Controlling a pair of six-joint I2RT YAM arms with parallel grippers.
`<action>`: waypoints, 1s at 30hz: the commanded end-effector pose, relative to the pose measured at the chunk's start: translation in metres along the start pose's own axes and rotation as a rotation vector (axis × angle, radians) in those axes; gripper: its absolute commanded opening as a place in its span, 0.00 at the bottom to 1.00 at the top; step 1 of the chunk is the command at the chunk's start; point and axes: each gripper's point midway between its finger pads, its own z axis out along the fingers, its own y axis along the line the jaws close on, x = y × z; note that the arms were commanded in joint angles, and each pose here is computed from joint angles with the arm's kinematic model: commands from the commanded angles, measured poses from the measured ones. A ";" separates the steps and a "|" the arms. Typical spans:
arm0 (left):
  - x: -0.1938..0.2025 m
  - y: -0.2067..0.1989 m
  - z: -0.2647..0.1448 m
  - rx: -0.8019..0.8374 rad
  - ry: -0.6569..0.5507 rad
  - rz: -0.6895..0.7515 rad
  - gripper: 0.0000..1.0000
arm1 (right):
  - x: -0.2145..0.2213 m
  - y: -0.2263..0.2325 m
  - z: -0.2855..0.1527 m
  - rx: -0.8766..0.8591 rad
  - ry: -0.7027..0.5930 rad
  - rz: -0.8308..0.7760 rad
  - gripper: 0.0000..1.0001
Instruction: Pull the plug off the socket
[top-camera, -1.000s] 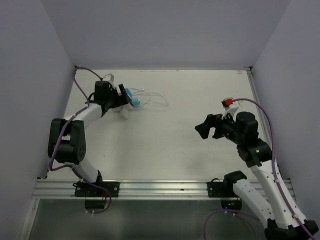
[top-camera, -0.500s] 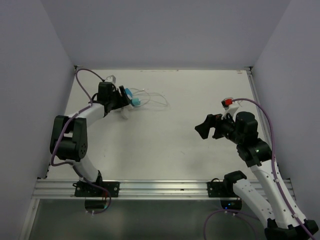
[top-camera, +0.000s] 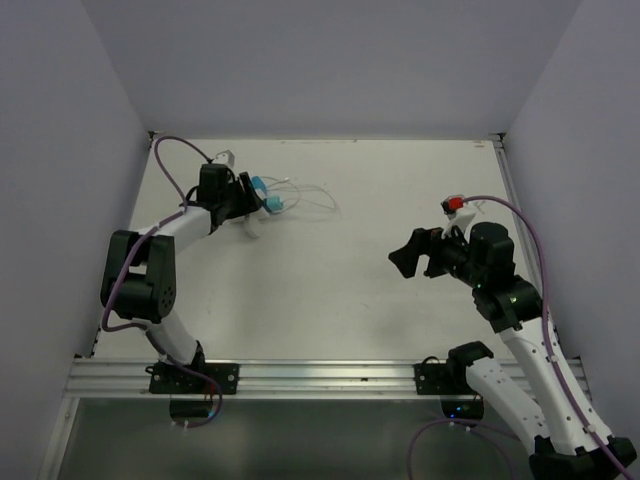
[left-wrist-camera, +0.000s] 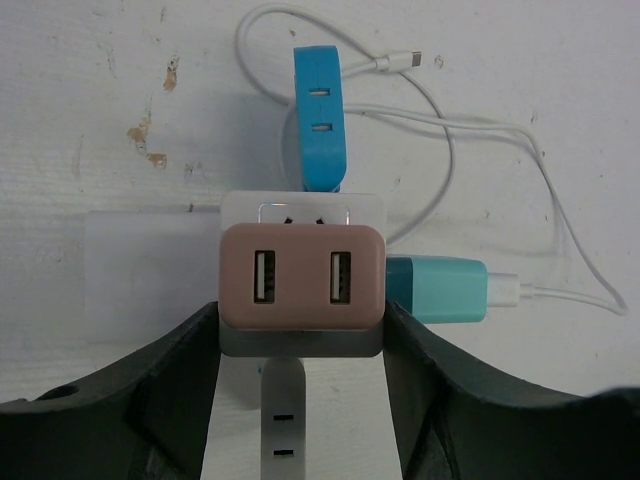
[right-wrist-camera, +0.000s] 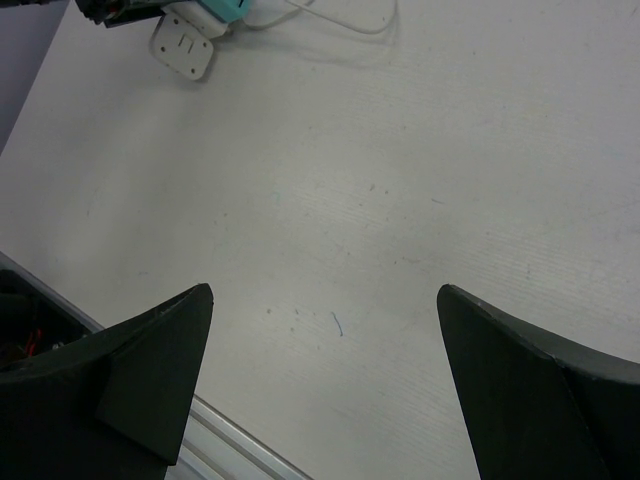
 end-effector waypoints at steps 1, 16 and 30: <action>-0.024 -0.030 -0.008 0.103 -0.063 0.054 0.11 | -0.003 0.012 0.002 -0.067 -0.004 -0.026 0.99; 0.025 -0.062 -0.055 0.254 0.102 0.214 0.00 | -0.007 0.048 0.056 -0.222 0.018 -0.104 0.99; 0.057 -0.073 -0.091 0.305 0.171 0.306 0.00 | 0.021 0.113 0.175 -0.220 0.056 -0.447 0.96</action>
